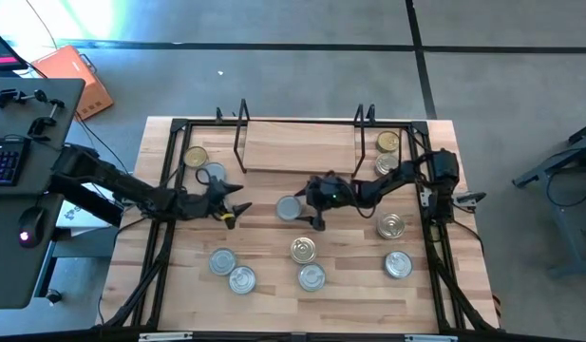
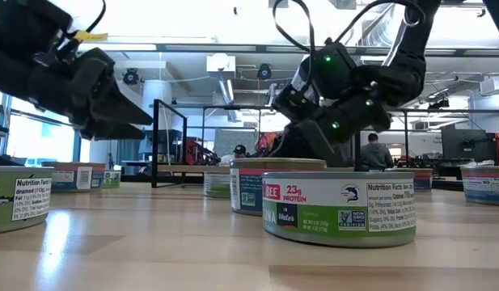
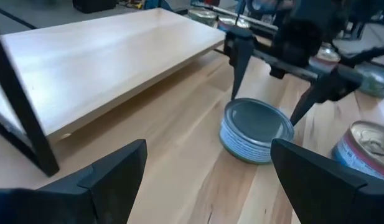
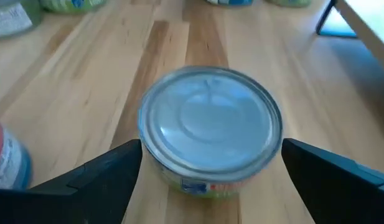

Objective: Stack canned seafood by type on shelf
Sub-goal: Put the green-white tuna can on the shelf

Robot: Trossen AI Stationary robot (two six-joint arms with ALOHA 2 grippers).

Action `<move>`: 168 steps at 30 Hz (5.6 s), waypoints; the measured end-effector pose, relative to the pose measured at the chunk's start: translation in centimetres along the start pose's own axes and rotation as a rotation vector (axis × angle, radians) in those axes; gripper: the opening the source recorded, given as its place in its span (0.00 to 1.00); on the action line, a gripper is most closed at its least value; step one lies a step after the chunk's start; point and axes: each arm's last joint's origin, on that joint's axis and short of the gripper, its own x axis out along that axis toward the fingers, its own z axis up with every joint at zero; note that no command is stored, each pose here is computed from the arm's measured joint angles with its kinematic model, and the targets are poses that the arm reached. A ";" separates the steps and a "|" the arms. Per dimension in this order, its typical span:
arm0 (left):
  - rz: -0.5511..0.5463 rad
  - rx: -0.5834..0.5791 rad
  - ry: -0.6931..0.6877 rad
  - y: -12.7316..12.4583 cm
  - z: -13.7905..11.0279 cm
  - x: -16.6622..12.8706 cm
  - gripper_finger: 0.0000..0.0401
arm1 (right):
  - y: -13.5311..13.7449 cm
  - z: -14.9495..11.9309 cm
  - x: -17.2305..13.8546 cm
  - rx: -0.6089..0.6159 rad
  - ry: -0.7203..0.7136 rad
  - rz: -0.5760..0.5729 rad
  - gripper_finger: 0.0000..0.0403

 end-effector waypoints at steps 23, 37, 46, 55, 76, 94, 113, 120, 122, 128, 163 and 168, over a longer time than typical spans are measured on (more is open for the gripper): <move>0.101 0.167 0.178 -3.7 -1.7 9.2 0.83 | -0.3 -0.6 2.3 0.009 0.028 0.017 0.95; 0.011 0.168 0.132 -4.6 -1.1 9.9 0.83 | 0.2 -0.5 2.4 0.033 0.033 0.007 0.91; -0.018 0.215 0.093 -5.8 -0.4 8.8 0.83 | 1.3 -0.5 2.4 0.050 0.075 -0.025 0.86; 0.047 0.276 0.047 -6.8 0.7 6.7 0.83 | 2.3 1.0 0.4 0.048 0.168 -0.147 0.85; 0.097 0.261 0.014 -7.0 0.8 6.2 0.83 | -5.6 5.0 -6.1 0.432 0.031 -0.801 0.85; 0.120 0.262 0.005 -6.9 0.9 6.2 0.83 | -8.9 7.8 -4.1 0.514 -0.076 -0.974 0.85; 0.124 0.260 0.004 -6.9 0.9 6.3 0.83 | -7.4 7.0 -0.3 0.630 -0.044 -1.144 0.85; 0.134 0.260 0.006 -6.7 0.9 6.4 0.83 | -6.9 6.8 -0.4 0.697 -0.131 -1.247 0.85; 0.137 0.260 0.006 -6.6 1.0 6.5 0.83 | -6.9 6.4 -0.6 0.711 -0.127 -1.276 0.85; 0.142 0.287 0.008 -6.5 1.0 6.5 0.83 | -8.1 5.3 -1.3 0.777 -0.105 -1.346 0.85; 0.162 0.281 0.007 -6.0 1.3 6.9 0.83 | -13.6 1.8 -1.7 0.877 0.026 -1.380 0.87; 0.162 0.281 0.007 -6.0 1.3 6.9 0.83 | -13.6 1.8 -1.7 0.872 0.031 -1.376 0.91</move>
